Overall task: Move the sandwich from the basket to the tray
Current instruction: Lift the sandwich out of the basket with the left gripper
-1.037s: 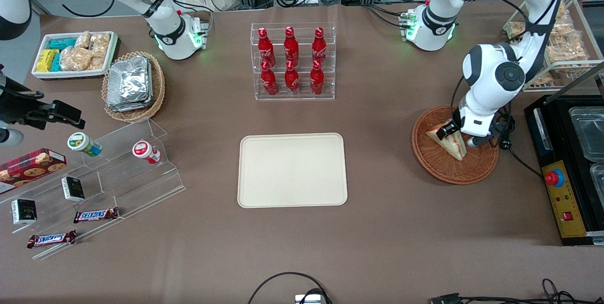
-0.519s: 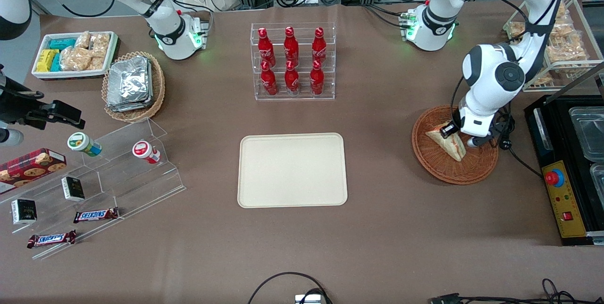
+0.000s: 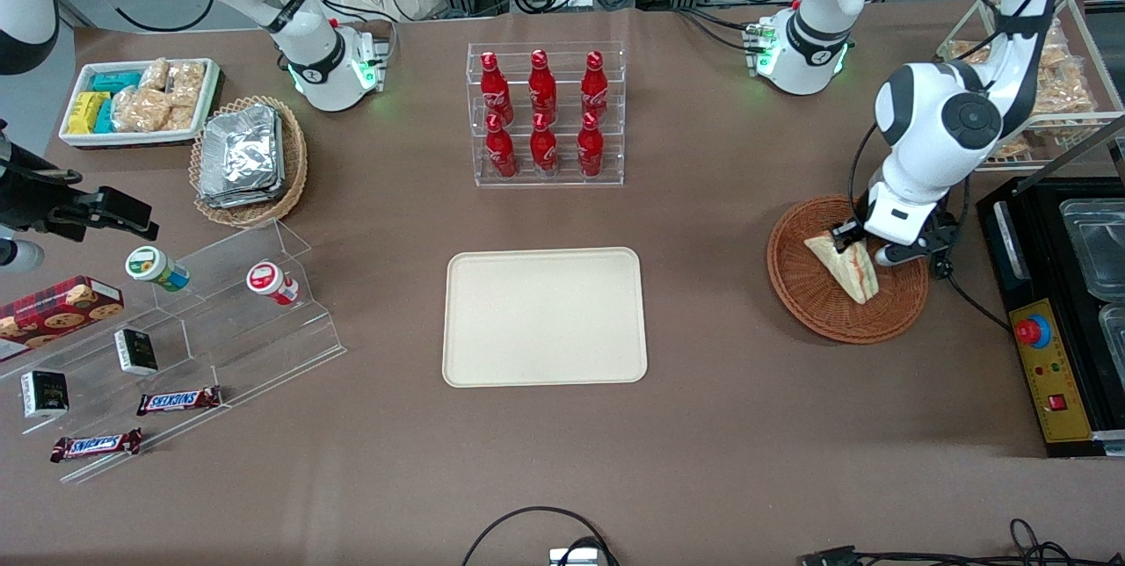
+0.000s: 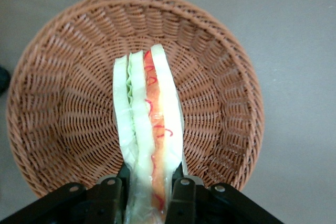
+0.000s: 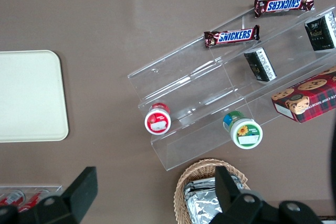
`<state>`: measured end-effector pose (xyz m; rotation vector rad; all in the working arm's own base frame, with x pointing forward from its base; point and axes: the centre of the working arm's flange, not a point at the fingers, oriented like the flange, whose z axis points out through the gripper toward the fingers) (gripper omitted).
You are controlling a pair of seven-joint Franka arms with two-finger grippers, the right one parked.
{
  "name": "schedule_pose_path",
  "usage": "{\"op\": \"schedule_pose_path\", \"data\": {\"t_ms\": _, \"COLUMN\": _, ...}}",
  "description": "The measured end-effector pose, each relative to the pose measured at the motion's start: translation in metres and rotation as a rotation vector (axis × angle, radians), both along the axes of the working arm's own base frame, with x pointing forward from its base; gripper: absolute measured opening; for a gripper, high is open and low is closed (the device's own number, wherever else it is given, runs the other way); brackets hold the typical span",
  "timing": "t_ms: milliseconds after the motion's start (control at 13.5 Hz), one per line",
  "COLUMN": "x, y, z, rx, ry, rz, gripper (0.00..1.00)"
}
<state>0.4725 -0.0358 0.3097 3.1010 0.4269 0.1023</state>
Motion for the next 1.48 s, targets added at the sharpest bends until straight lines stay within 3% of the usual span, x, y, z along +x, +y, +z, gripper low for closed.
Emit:
{"op": "schedule_pose_path", "data": {"t_ms": 296, "x": 0.010, "y": -0.030, "z": 0.026, "rx": 0.053, "ry": -0.015, "rz": -0.133, "gripper": 0.33}}
{"op": "schedule_pose_path", "data": {"t_ms": 519, "x": 0.023, "y": -0.042, "z": 0.048, "rx": 0.064, "ry": -0.041, "rz": -0.191, "gripper": 0.31}}
{"op": "schedule_pose_path", "data": {"t_ms": 741, "x": 0.034, "y": -0.063, "z": 0.074, "rx": 0.073, "ry": -0.008, "rz": -0.230, "gripper": 0.29}}
{"op": "schedule_pose_path", "data": {"t_ms": 963, "x": 0.049, "y": -0.071, "z": 0.097, "rx": 0.070, "ry": -0.007, "rz": -0.236, "gripper": 0.29}}
{"op": "schedule_pose_path", "data": {"t_ms": 1185, "x": 0.058, "y": -0.081, "z": 0.108, "rx": 0.033, "ry": -0.022, "rz": -0.227, "gripper": 0.29}}
{"op": "schedule_pose_path", "data": {"t_ms": 1481, "x": 0.069, "y": -0.126, "z": 0.136, "rx": 0.018, "ry": 0.063, "rz": -0.294, "gripper": 0.27}}
